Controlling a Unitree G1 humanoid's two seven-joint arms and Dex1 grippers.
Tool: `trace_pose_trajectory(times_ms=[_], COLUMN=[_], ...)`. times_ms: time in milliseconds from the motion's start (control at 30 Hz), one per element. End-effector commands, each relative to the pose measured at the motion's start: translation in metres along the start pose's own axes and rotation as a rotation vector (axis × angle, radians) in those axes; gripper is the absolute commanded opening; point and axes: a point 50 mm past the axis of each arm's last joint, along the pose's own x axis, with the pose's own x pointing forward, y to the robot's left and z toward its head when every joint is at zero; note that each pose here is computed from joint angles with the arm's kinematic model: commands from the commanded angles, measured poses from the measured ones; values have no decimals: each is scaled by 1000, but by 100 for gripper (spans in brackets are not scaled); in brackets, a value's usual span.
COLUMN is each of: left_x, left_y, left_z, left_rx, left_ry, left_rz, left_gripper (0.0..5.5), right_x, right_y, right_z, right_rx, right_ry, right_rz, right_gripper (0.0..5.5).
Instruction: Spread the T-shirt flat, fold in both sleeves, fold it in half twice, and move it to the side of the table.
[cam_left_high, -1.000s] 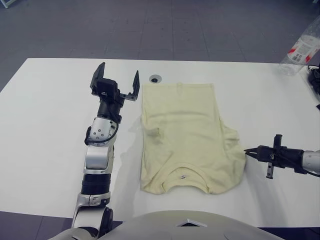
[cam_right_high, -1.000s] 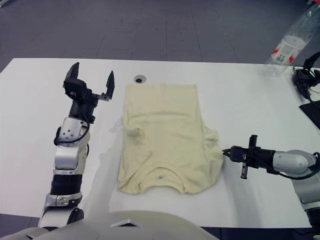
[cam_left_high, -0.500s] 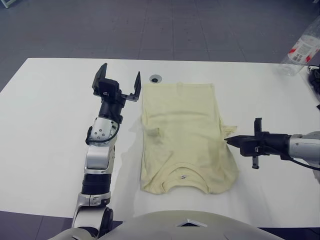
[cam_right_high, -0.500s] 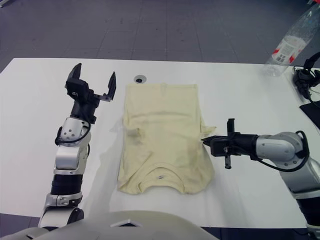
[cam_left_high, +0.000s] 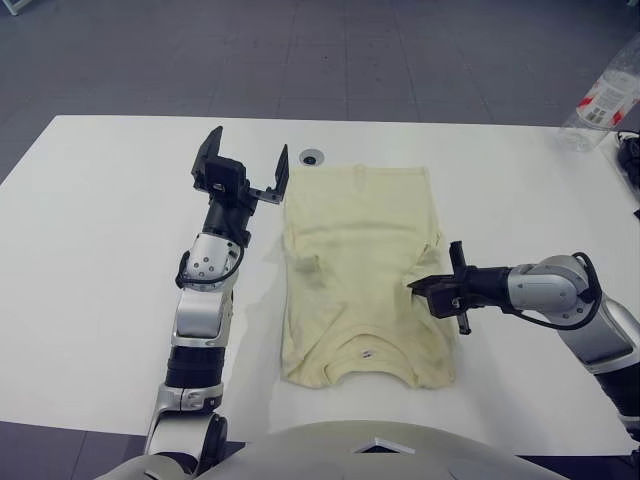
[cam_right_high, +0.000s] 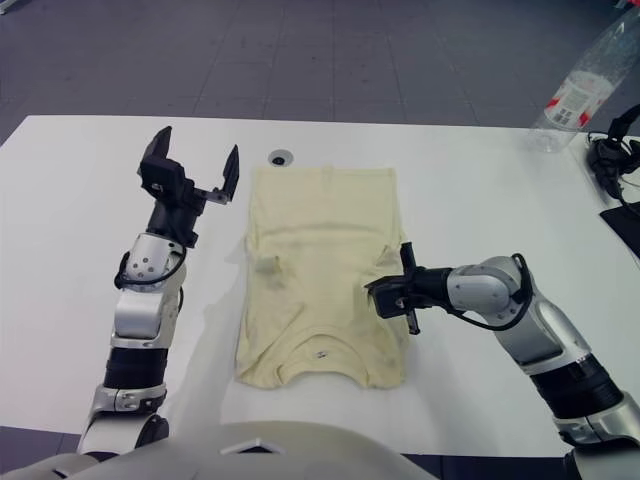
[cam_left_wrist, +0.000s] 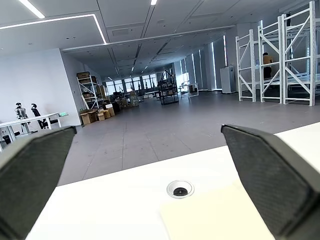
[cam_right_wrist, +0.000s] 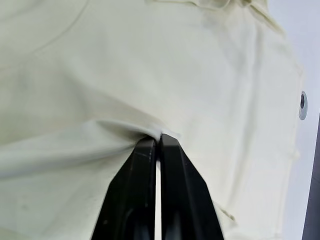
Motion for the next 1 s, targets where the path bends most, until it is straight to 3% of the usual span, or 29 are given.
trace_pose_trajectory(times_ms=[33,400,567,767,1000], left_x=[3,3,2,-3,-8], left_y=[0,1,0,-8,-11], left_z=[1,0,-3,-9,-8], left_rx=[14,18,20,33,45], left_ry=[5,11,28,80,97], left_rz=[-10,-11,-34,-161,-207], left_gripper=[540,540,540,540,540], right_x=[5,-23,-29,-21,-26], right_y=[-2,-9,5,46,51], right_z=[3,-3,-13,-25,-52], right_rx=[20,182,270,283,321], right_ry=[-7,-65,-46,63,200], right_rz=[-6,-111,-97,76,115], right_gripper=[47,239,315,412,511])
